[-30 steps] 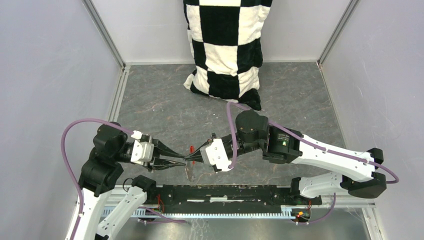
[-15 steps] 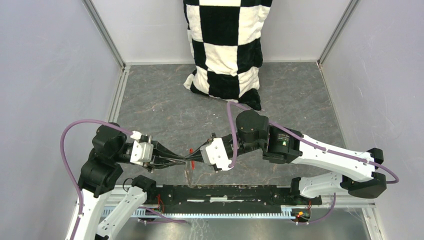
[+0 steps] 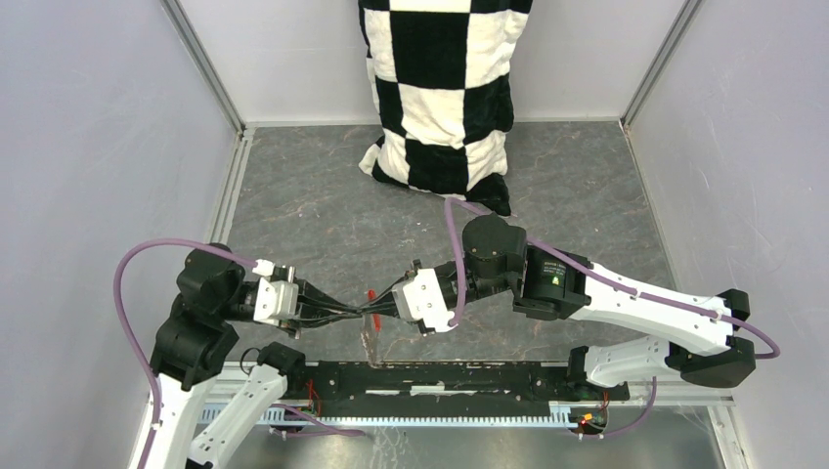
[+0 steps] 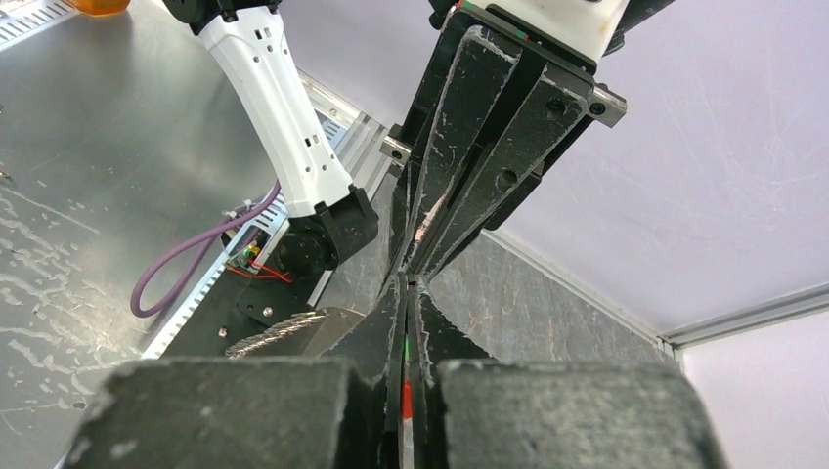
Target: Put the keys on the keyring
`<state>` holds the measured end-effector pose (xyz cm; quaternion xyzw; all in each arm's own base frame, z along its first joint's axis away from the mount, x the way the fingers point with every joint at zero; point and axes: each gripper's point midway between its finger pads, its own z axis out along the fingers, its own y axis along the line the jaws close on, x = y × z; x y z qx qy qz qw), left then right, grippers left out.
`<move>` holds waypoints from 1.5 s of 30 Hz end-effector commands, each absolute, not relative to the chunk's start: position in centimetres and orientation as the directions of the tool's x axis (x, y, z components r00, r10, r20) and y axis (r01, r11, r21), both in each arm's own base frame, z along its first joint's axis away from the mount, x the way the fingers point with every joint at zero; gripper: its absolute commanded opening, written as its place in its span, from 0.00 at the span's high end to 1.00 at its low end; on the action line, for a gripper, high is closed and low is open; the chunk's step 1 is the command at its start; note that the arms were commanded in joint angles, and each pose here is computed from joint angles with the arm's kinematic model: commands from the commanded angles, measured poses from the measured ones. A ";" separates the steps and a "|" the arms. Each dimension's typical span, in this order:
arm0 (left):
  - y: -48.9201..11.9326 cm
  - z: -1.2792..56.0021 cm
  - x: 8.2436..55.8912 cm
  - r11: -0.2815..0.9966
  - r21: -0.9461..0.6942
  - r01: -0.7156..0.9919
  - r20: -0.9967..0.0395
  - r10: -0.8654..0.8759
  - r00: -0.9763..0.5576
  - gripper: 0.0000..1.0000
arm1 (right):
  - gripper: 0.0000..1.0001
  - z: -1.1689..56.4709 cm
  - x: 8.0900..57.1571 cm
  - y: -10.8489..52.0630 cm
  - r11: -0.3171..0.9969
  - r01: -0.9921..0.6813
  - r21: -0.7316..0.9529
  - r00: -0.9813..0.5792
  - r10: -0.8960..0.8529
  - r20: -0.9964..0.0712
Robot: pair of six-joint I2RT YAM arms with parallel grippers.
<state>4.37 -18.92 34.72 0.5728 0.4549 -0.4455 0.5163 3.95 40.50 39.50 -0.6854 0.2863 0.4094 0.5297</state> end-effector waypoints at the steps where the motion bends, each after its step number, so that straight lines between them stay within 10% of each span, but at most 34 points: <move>1: -18.8 35.3 4.6 -0.030 0.264 0.964 -0.963 0.053 0.265 0.93 | 1.00 41.5 4.0 40.1 -0.239 -0.818 -0.523 0.514 0.103 -0.852; 38: -18.9 35.5 3.6 -0.114 0.367 0.923 -0.929 0.015 0.371 0.98 | 1.00 39.8 3.9 41.4 -0.312 -0.823 -0.474 0.486 0.045 -0.873; 45: -18.8 35.5 3.3 -0.123 0.371 0.921 -0.927 0.007 0.374 0.98 | 0.68 39.6 4.4 41.7 -0.305 -0.836 -0.456 0.474 0.017 -0.880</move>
